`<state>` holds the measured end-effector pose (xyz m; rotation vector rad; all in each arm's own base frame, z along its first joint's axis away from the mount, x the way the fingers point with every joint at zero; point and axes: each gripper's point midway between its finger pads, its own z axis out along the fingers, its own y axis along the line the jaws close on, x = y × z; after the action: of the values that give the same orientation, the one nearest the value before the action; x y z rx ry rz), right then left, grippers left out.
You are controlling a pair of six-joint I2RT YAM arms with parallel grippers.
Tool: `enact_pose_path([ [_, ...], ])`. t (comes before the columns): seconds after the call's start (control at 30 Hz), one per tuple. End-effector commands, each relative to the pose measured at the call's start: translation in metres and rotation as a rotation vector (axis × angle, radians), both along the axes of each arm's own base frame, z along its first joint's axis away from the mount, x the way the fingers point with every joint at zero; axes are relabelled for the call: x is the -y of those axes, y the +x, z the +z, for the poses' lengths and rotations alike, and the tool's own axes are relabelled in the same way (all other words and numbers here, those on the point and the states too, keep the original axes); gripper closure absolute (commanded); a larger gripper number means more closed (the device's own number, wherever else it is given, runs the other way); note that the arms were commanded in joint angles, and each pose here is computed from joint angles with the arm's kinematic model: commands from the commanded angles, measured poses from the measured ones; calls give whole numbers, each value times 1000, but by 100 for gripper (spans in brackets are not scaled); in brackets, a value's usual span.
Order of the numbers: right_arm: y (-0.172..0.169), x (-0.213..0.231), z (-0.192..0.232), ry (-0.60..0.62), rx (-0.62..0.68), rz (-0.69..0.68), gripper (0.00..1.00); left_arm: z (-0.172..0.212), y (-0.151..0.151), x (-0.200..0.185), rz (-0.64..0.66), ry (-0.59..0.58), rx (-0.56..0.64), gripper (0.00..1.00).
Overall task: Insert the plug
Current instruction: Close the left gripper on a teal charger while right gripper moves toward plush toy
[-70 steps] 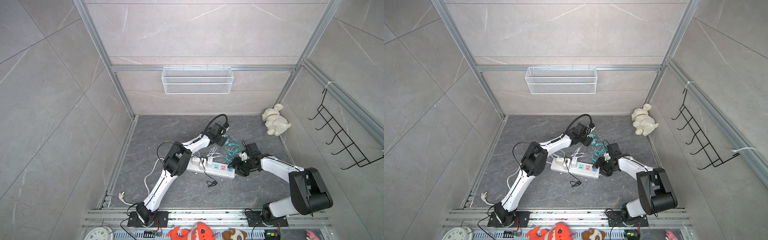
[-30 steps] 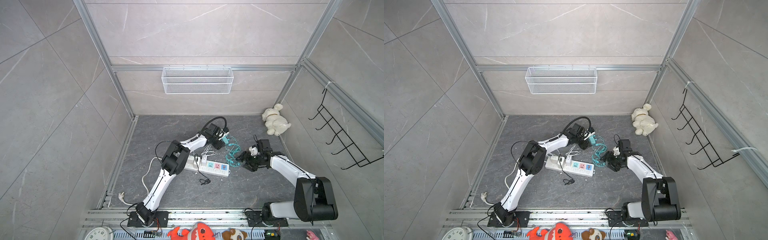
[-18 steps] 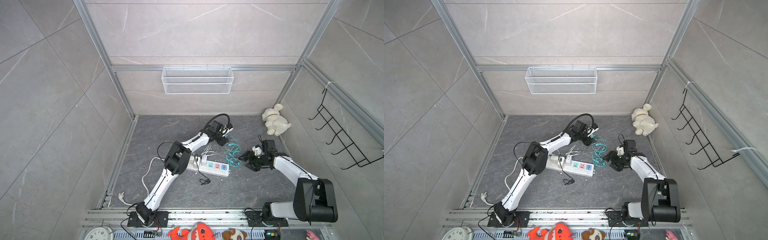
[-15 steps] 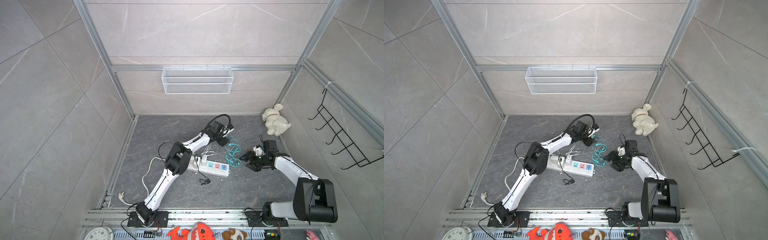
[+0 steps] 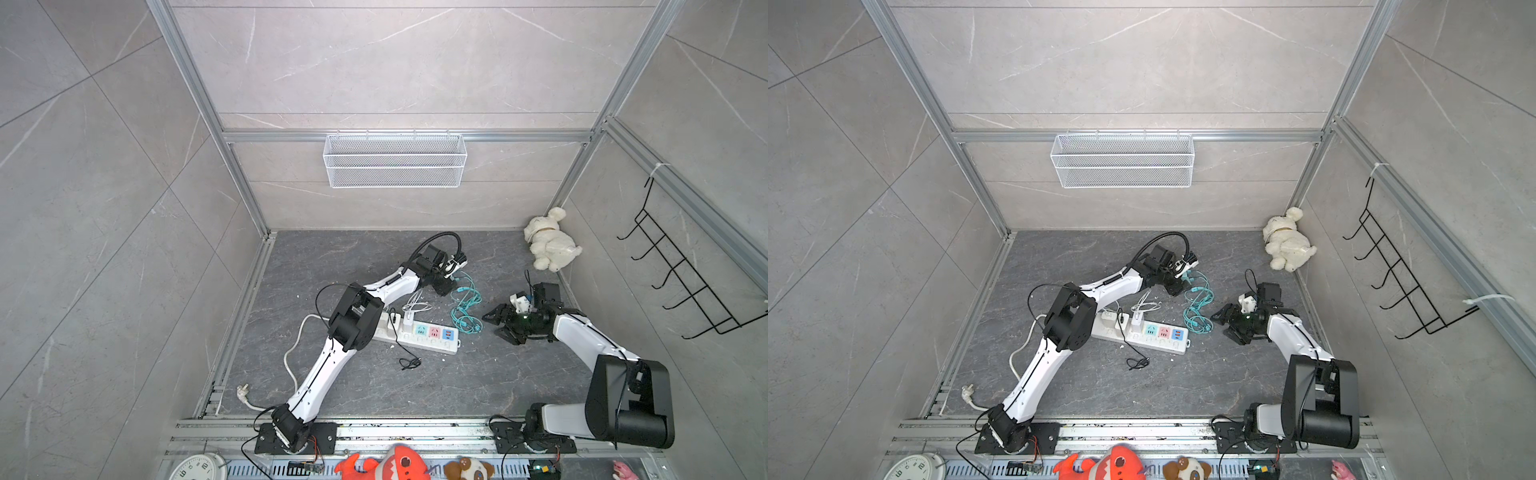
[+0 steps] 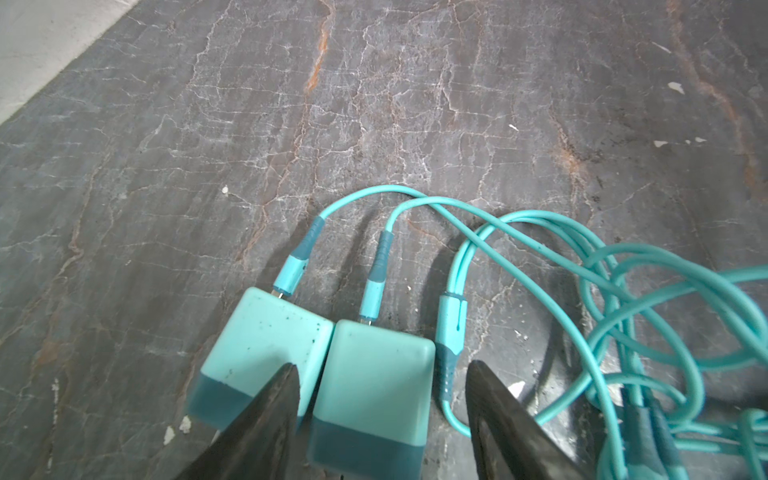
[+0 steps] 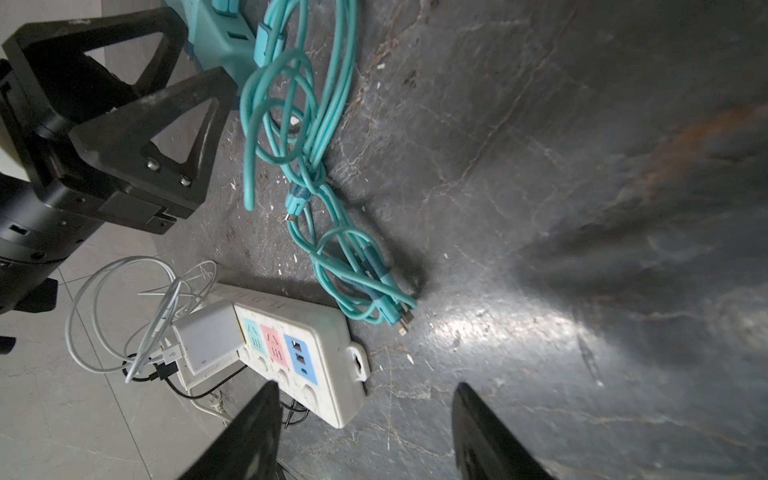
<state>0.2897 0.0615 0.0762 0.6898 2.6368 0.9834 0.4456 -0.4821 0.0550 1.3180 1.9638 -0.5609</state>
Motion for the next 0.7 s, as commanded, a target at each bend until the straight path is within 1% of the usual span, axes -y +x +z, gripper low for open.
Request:
enact_pose_path([
  [0.0,8,3,8,-7,33,-2,34,0,-18,-5,-10,32,-58,36],
  [0.13,33,7,17,-2,76,-39,34,2,-25,-1,-27,16,-48,36],
  [0.4,73,10,39,17,147,-48,34,2,-19,1,2,22,-45,37],
  [0.5,90,12,40,29,161,-62,34,3,-18,2,8,29,-45,41],
  [0.6,112,12,38,36,173,-76,34,4,-17,0,19,36,-49,48],
  [0.67,127,10,36,44,173,-73,34,3,-18,-2,25,49,-52,50],
])
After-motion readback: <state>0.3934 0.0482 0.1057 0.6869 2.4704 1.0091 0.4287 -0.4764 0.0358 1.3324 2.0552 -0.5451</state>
